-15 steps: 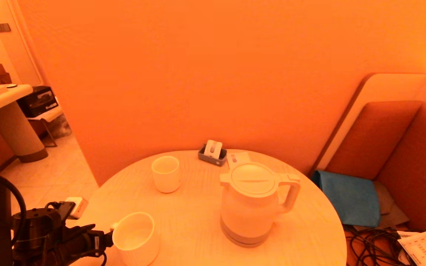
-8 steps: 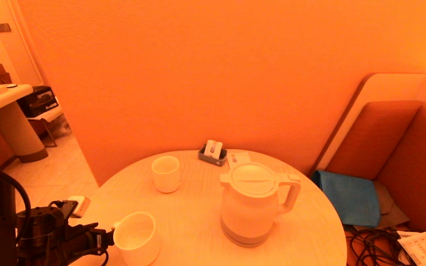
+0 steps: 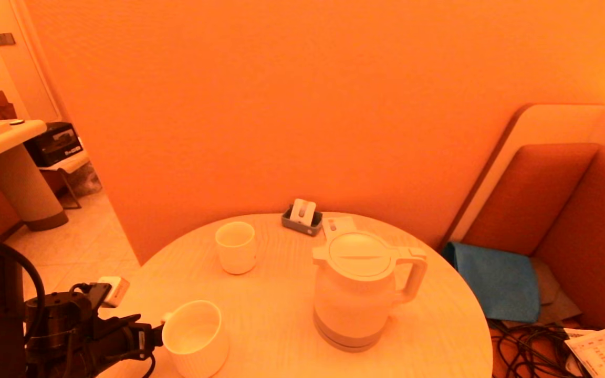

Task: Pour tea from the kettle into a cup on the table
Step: Pick up the cup

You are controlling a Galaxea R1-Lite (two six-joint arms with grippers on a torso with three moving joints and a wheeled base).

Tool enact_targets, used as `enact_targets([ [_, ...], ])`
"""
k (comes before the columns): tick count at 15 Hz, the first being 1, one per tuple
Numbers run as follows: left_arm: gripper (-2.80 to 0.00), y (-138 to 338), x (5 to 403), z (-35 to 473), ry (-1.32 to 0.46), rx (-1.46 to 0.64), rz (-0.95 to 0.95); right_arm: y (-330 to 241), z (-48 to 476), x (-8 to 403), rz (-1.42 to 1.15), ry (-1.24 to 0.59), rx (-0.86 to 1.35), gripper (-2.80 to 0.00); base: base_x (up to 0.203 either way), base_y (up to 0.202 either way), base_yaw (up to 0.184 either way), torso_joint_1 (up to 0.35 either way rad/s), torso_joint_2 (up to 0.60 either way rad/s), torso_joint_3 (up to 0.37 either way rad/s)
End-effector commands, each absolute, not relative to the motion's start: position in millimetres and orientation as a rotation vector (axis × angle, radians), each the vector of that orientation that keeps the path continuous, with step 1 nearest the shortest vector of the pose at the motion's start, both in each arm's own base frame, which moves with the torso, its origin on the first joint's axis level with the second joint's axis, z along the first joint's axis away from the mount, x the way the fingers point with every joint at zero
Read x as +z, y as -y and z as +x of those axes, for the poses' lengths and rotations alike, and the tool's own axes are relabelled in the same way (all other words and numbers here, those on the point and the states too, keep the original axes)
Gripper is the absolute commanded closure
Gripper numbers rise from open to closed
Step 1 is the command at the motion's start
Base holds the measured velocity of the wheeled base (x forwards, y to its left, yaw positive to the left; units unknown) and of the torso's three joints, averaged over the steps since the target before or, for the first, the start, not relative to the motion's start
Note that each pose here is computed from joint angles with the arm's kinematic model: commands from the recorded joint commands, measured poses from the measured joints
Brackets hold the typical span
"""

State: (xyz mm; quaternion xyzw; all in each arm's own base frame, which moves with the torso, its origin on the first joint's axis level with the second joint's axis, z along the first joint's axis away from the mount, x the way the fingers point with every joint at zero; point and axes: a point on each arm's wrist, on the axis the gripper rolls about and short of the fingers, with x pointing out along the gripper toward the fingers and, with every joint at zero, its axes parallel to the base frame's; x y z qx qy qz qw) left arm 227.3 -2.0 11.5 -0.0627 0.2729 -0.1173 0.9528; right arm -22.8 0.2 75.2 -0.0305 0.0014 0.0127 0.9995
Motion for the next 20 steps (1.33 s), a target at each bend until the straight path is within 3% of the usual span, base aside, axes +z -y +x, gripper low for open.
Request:
enact_targets([
  [1,-2.80,1.9,16.2,229.5,-0.506,-0.242,-0.121,-0.2,-22.8,75.2,-0.061,-0.002,0.026,0.00,0.000,0.000,0.000,0.000,0.00,0.000],
  [20,-2.80,2.8,21.3,227.0,-0.489,-0.279,-0.125,-0.2,-22.8,75.2,-0.061,-0.002,0.026,0.00,0.000,0.000,0.000,0.000,0.00,0.000],
])
